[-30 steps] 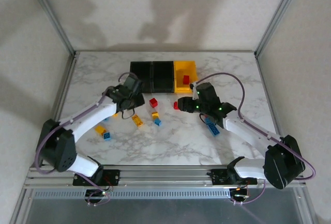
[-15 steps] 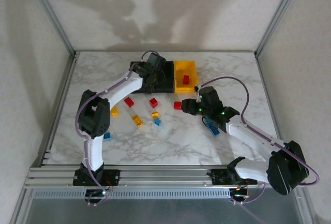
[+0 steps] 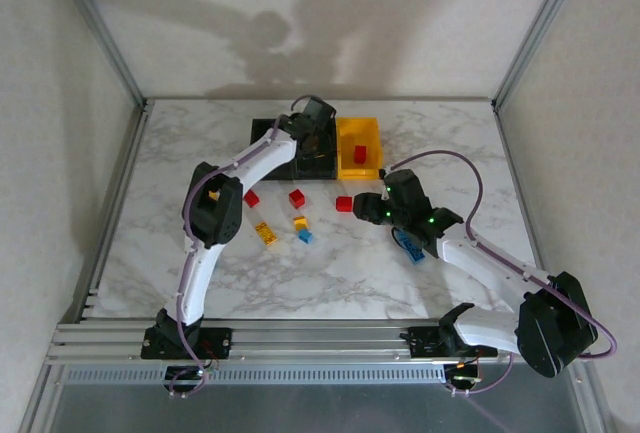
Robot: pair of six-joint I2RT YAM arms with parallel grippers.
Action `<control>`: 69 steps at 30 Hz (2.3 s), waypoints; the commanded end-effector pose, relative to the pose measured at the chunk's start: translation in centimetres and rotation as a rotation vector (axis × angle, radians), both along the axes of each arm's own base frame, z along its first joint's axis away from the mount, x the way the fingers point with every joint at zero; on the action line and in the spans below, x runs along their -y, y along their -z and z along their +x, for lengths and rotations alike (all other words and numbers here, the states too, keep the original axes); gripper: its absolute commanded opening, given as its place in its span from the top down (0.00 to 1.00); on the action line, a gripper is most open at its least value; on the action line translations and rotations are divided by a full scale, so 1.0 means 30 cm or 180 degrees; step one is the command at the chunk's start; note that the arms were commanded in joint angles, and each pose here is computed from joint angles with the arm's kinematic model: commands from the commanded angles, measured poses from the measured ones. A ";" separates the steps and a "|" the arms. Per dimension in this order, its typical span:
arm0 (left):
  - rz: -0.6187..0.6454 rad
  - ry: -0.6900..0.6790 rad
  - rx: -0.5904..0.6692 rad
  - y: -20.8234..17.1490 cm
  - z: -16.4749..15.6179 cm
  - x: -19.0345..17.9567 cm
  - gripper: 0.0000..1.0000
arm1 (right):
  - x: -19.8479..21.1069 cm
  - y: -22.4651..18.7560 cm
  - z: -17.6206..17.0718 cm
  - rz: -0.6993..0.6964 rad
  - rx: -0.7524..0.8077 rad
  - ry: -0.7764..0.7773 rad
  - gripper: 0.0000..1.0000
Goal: Sort the legos into containers by color
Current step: Place the lego in the container, then pick up the lego from the center of the table.
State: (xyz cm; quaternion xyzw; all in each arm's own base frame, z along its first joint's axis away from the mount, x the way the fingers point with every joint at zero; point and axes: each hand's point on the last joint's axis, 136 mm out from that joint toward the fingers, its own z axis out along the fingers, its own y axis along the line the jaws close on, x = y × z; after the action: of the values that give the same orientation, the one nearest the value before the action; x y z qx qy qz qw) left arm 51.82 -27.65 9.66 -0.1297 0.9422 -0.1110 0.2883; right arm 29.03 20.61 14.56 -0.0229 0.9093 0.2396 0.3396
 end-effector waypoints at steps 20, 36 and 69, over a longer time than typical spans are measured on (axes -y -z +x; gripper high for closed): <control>-0.0046 0.0109 0.0225 -0.193 -0.051 0.003 0.41 | 0.026 -0.042 0.021 -0.0042 -0.0024 0.0162 0.39; -0.0695 0.0146 0.0593 -0.311 -0.589 -0.261 0.27 | -0.091 0.129 0.118 -0.0361 -0.0570 0.0152 0.36; -0.0926 -0.0260 0.0563 -0.190 -0.805 -0.424 0.25 | -0.178 0.320 0.219 -0.0915 -0.0858 0.0153 0.64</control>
State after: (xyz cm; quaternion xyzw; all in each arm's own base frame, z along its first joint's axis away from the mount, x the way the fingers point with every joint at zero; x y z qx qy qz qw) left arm 27.45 -14.90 15.46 -0.1881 0.8852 -0.2413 0.3505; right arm 35.70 26.06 3.71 -0.0133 0.9724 0.1090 0.2061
